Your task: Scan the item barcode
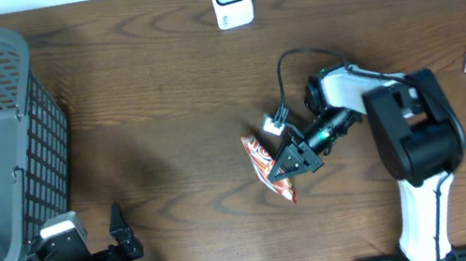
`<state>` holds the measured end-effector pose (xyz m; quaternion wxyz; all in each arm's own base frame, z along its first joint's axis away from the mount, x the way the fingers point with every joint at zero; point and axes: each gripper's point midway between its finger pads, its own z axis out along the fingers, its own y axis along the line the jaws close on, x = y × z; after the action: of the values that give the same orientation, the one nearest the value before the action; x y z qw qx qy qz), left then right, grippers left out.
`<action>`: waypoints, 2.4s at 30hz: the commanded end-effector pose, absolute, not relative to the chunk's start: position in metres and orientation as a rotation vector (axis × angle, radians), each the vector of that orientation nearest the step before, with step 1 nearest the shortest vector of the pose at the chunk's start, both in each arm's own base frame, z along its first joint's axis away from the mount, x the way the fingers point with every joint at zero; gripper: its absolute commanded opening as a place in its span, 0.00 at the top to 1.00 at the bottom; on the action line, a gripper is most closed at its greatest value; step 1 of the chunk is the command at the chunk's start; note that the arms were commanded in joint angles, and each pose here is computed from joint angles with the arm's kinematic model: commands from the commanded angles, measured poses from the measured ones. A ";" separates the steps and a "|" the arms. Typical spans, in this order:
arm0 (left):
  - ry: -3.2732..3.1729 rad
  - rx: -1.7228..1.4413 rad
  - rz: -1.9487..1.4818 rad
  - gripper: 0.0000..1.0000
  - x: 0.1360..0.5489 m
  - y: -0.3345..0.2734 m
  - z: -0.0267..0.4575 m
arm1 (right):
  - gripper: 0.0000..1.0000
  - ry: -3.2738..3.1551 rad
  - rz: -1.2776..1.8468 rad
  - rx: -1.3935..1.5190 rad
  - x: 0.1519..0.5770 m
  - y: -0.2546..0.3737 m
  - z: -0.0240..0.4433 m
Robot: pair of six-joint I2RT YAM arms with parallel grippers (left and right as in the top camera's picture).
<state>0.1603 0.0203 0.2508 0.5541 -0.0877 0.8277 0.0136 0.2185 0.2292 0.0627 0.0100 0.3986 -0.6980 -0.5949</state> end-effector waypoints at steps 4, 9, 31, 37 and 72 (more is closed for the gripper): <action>1.951 -0.206 0.024 0.02 0.160 0.019 0.251 | 0.59 -2.235 -1.766 0.869 0.234 0.228 0.045; 1.951 -0.206 0.024 0.02 0.160 0.019 0.251 | 0.02 -2.382 -1.535 0.796 0.266 0.209 0.032; 1.951 -0.206 0.023 0.02 0.160 0.019 0.251 | 0.01 -3.026 -0.038 0.679 0.337 0.188 0.112; 1.951 -0.206 0.024 0.02 0.160 0.019 0.251 | 0.01 -2.956 0.072 0.825 0.295 0.229 0.101; 1.951 -0.206 0.024 0.02 0.160 0.019 0.251 | 0.46 -2.817 0.224 0.985 0.238 0.211 -0.009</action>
<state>0.1603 0.0203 0.2508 0.5541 -0.0877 0.8277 0.0136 0.2380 0.2277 -0.0031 0.0610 0.3347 -0.9389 0.0518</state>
